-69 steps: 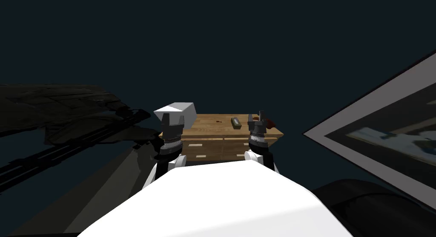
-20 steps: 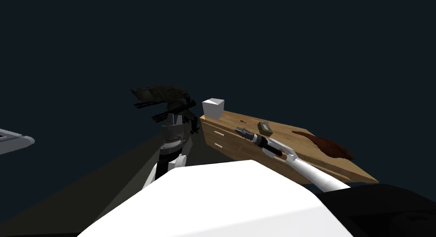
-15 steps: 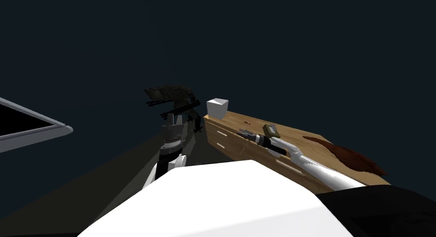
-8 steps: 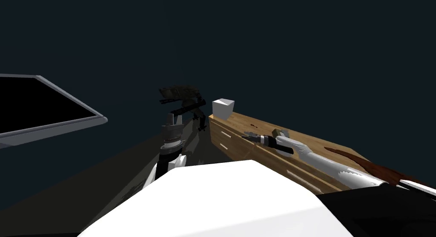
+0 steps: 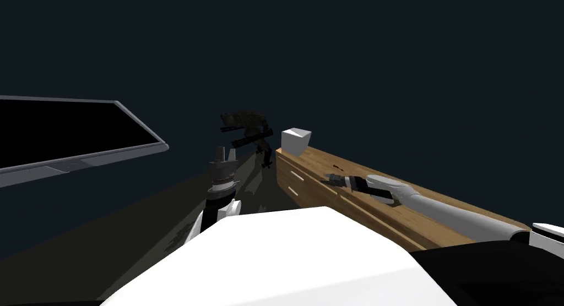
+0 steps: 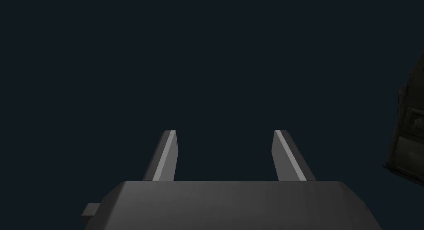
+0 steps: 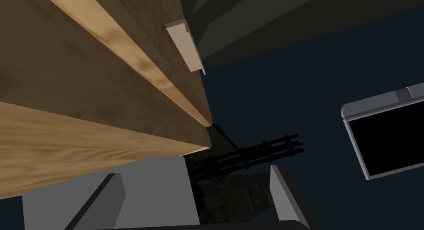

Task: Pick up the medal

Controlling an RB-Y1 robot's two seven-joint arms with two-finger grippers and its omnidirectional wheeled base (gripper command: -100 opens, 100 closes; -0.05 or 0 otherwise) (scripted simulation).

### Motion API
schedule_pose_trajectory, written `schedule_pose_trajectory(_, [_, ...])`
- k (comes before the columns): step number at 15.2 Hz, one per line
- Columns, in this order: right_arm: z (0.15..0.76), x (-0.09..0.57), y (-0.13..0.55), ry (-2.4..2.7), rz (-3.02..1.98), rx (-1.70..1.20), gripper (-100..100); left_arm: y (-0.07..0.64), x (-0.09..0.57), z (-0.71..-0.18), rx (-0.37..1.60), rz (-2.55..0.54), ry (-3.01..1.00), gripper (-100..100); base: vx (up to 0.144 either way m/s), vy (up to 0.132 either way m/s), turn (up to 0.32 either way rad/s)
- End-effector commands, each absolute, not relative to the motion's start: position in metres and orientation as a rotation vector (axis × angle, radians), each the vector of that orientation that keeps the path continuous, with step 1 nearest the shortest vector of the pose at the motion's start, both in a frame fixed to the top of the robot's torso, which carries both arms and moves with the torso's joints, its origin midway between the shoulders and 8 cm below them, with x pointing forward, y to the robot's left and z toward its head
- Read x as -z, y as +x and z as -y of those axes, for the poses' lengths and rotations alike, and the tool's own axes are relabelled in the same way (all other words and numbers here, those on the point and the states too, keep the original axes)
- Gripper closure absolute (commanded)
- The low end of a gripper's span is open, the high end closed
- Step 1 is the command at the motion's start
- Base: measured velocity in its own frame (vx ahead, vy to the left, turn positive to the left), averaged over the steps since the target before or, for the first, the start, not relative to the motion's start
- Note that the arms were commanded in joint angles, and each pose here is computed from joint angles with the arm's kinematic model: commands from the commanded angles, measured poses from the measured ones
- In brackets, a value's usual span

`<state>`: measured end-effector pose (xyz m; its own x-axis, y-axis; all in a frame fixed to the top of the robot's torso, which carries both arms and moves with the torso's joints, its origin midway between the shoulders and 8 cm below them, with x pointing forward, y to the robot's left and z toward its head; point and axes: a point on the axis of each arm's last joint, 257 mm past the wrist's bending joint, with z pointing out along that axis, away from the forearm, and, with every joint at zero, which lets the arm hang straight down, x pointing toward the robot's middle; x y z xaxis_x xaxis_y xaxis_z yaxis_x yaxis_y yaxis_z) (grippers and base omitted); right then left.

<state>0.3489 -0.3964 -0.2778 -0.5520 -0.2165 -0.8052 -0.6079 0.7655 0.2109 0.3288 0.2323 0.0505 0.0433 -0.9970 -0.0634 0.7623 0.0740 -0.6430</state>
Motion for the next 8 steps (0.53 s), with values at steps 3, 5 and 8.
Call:
schedule_pose_trajectory(3, [0.438, 0.289, 0.335, -0.650, -2.232, -0.517, -100, 0.329, -0.051, -0.232, 1.437, -0.579, -0.508, 0, 0.021, -0.017, 0.098])
schedule_pose_trajectory(5, [0.469, 0.295, 0.324, -0.670, -2.299, -0.445, -100, 0.329, -0.051, -0.232, 1.437, -0.579, -0.508, 0, 0.024, -0.026, 0.294])
schedule_pose_trajectory(8, [0.501, 0.299, 0.312, -0.684, -2.366, -0.371, -100, 0.329, -0.051, -0.232, 1.437, -0.579, -0.508, 0, 0.040, -0.049, 0.281])
